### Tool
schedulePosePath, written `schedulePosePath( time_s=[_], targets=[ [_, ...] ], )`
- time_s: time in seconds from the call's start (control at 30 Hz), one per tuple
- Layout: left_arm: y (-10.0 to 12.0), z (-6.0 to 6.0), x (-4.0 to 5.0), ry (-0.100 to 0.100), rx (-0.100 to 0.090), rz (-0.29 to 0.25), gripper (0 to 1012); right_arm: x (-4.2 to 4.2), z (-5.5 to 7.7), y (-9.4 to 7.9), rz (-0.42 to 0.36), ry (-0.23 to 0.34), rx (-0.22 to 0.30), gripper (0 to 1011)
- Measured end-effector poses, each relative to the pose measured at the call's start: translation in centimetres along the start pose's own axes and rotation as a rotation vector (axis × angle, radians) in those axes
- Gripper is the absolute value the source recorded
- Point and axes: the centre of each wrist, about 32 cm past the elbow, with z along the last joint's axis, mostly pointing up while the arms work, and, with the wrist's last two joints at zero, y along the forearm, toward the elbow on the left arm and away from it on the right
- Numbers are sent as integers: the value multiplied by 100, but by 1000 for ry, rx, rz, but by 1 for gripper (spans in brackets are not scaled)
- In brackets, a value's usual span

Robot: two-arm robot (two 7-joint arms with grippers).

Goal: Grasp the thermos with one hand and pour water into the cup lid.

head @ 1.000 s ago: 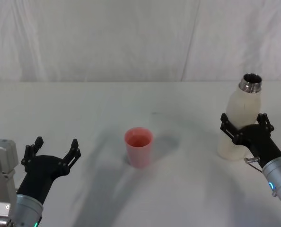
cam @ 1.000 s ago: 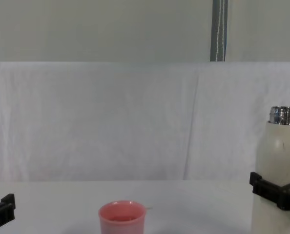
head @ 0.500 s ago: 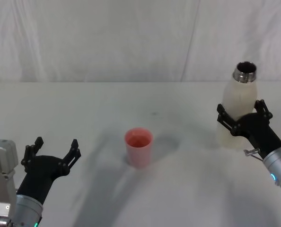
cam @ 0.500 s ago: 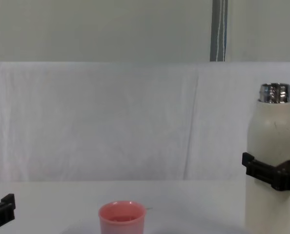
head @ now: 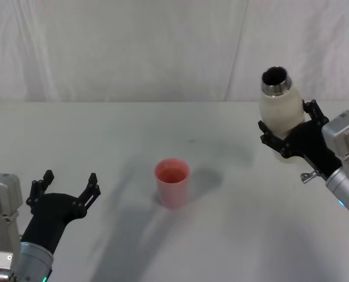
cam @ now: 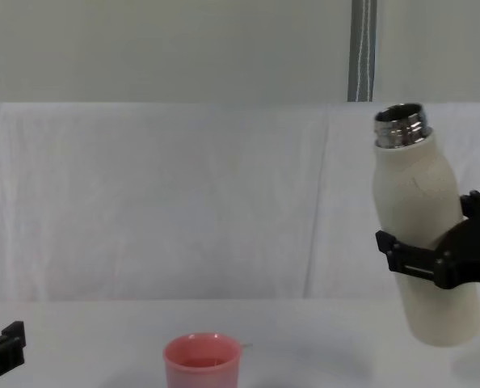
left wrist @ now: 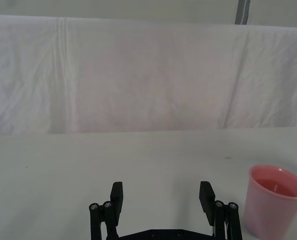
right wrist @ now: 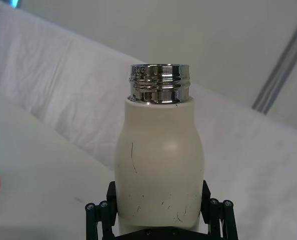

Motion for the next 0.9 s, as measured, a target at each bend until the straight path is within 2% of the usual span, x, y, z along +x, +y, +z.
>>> schedulePosePath(
  time_s=[0.03, 0.23, 0.57, 0.9],
  targets=[
    [0, 0, 0, 0, 0, 0, 1001, 12, 19, 20, 10, -32, 2, 958],
    [0, 0, 0, 0, 0, 0, 1001, 30, 71, 87, 42, -117, 11, 958],
    [0, 0, 0, 0, 0, 0, 1001, -32, 125, 229, 117, -276, 8, 958],
    [0, 0, 0, 0, 0, 0, 1001, -104, 146, 308, 160, -369, -39, 958]
  ],
)
